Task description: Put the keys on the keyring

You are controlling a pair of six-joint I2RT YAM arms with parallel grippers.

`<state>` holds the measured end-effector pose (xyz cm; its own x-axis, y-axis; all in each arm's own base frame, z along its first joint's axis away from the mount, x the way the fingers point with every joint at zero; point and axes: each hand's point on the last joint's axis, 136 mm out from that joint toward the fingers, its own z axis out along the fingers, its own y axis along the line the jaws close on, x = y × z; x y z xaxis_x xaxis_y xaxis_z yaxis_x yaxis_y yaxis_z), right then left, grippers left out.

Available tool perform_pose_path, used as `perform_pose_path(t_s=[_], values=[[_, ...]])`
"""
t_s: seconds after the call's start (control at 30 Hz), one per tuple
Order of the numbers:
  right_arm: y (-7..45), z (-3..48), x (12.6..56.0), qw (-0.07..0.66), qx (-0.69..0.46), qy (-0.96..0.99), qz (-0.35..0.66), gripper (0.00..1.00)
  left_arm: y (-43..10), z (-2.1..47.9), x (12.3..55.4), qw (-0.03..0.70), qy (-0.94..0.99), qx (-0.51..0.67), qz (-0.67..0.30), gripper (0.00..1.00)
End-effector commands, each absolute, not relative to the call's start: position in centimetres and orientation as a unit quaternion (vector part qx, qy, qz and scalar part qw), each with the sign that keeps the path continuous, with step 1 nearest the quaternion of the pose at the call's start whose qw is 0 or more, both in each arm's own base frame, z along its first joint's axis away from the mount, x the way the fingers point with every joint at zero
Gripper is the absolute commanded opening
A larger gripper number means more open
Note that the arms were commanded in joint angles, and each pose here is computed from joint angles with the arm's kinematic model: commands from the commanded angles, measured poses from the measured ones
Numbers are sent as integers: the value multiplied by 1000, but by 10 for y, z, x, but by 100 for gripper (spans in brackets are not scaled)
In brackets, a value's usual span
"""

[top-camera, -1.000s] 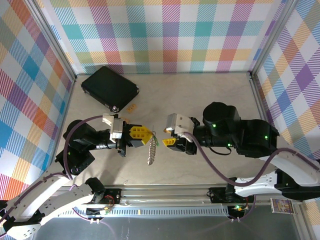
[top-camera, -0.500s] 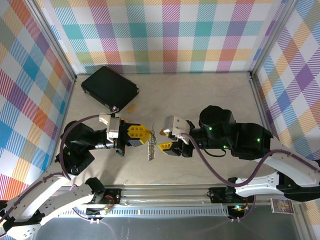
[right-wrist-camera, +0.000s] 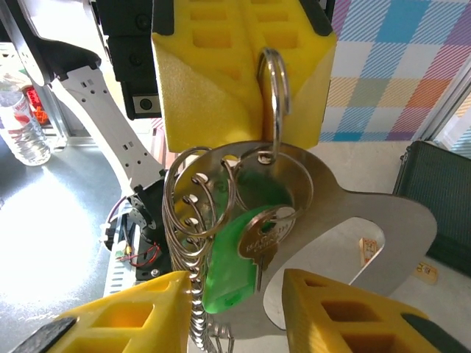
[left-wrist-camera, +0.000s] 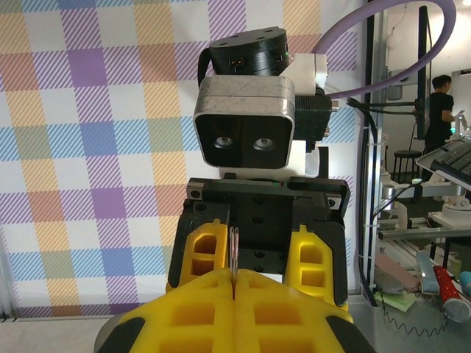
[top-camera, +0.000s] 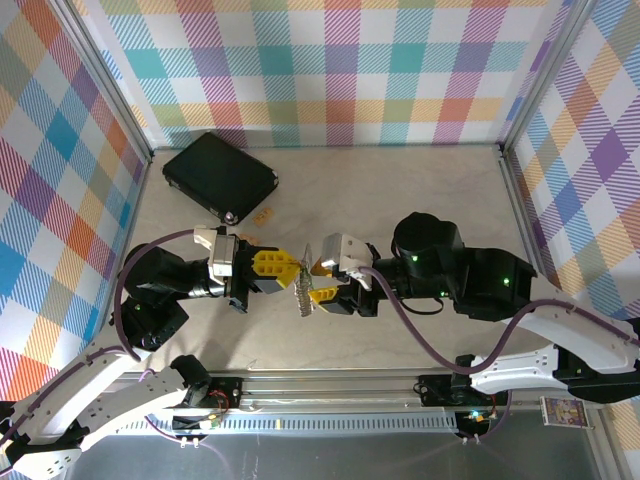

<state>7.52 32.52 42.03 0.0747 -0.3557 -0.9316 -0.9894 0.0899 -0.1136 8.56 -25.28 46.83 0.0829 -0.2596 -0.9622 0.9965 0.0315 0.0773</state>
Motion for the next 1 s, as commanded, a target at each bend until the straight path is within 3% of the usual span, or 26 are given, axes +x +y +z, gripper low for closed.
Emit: perform_pose_path(t_s=[0.0,0.13,0.47,0.97], values=[[329,429,75,461,-567,575,368,34,-248,478,75,594,385,449,-545,0],[330,431,76,466,-563,573,369,29,-248,478,74,593,384,450,-546,0],[336,430,82,476,-558,572,368,30,-248,478,72,588,381,453,-551,0],[331,431,92,498,-545,579,346,10,-248,478,71,588,379,456,-550,0]])
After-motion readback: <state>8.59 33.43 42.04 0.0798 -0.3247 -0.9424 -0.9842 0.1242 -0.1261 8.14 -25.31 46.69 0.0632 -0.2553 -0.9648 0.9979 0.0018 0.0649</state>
